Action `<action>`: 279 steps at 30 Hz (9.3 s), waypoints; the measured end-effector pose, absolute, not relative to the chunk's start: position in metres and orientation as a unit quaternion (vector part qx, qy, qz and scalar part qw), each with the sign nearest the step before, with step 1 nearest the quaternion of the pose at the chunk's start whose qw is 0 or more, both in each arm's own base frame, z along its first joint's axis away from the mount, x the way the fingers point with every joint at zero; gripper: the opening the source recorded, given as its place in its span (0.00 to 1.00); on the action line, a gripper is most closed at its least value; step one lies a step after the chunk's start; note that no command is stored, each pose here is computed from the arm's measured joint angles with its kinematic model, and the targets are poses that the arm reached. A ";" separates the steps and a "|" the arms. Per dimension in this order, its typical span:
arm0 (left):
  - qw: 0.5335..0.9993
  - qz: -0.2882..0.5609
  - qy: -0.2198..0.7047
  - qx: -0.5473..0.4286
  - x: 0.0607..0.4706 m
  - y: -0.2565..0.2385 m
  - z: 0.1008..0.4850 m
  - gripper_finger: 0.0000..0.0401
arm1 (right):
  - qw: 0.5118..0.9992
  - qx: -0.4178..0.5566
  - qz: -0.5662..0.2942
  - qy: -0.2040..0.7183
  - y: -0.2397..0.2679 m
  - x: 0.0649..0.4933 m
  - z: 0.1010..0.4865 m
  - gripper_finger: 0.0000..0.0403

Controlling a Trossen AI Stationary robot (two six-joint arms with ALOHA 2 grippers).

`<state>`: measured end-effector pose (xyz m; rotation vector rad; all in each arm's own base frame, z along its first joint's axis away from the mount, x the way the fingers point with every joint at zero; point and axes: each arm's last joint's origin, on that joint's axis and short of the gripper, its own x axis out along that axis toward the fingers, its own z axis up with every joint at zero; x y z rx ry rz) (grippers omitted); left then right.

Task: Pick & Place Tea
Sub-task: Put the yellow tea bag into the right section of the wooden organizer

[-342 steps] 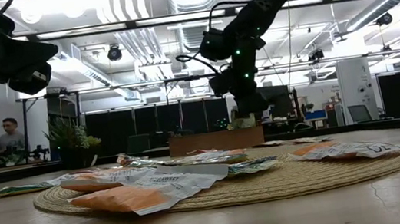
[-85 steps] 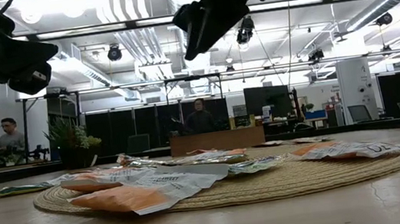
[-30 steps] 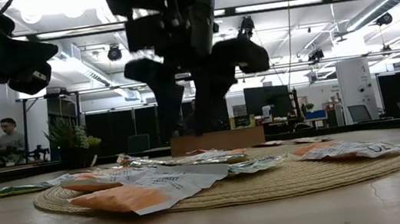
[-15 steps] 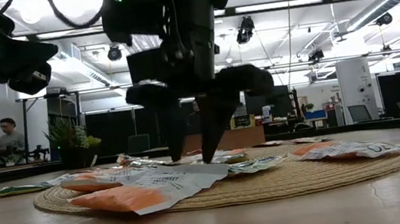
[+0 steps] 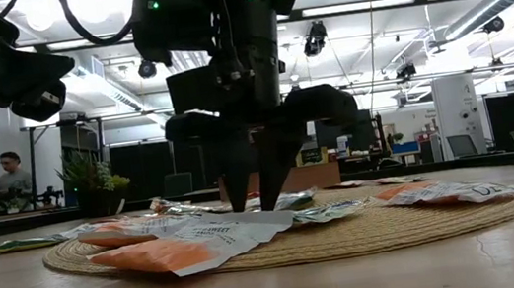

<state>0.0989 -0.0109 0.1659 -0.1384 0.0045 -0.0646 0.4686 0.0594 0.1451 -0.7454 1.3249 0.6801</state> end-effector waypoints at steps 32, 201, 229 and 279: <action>0.997 -0.032 0.002 -0.069 0.099 -0.011 0.166 0.00 | 0.698 -0.311 0.266 0.588 0.056 0.475 0.157 0.04; 0.997 -0.032 0.002 -0.069 0.099 -0.011 0.166 0.00 | 0.761 0.138 -0.049 0.632 0.047 0.406 0.163 0.74; 0.997 -0.032 0.002 -0.069 0.099 -0.011 0.166 0.00 | 0.767 0.111 -0.008 0.632 0.047 0.408 0.165 0.73; 0.997 -0.032 0.002 -0.069 0.099 -0.011 0.166 0.00 | 0.770 0.099 -0.023 0.630 0.038 0.396 0.144 0.06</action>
